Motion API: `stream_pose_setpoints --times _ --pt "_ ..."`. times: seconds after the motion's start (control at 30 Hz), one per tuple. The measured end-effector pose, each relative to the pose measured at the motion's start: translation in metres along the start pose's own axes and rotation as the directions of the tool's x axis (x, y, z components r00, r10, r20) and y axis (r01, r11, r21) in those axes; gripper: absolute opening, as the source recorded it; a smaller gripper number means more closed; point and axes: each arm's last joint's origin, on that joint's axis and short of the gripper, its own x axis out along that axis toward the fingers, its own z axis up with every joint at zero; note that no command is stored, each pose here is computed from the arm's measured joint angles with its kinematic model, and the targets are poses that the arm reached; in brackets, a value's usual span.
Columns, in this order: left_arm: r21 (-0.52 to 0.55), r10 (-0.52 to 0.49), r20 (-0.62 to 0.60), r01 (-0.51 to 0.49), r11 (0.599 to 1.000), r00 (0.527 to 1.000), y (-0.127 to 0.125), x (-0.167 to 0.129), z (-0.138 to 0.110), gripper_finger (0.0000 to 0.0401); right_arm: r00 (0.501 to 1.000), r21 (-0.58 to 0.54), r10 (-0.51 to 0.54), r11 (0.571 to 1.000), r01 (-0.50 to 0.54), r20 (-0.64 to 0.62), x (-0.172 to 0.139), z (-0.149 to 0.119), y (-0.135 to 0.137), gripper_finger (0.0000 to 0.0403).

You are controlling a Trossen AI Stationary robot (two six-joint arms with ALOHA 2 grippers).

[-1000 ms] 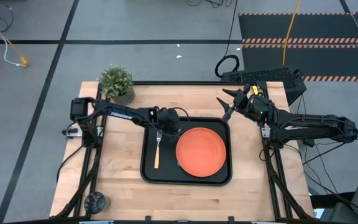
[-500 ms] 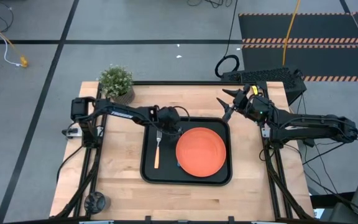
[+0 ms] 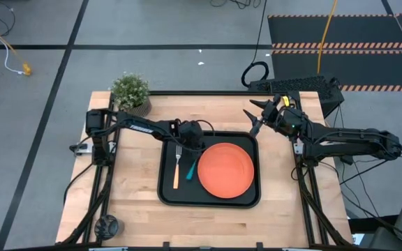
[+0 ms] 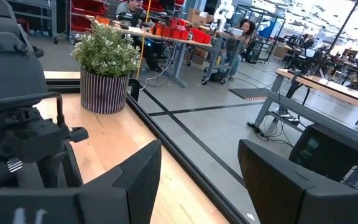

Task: Pick and place plate/cup/fork/spoon on tray
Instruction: Adjust the blue spoon

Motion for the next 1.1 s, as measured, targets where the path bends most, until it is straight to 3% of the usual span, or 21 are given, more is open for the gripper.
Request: stream_pose_setpoints --times 0.13,0.53,1.1 --pt "-0.003 0.004 0.004 -0.004 1.0 1.0 0.001 -0.001 0.001 0.0148 1.0 -0.003 0.0 1.0 0.0 -0.002 0.0 0.0 0.0 0.0208" --pt "-0.023 0.022 -0.114 -0.025 0.999 0.993 0.0 -0.004 -0.01 0.0049 1.0 -0.013 0.004 1.0 -0.004 -0.023 0.0 -0.002 0.0 0.0208" --pt "-0.065 0.019 -0.166 -0.031 0.997 0.986 -0.017 -0.006 -0.018 0.004 0.999 -0.02 0.008 1.0 -0.009 -0.047 0.0 -0.005 0.001 0.0208"
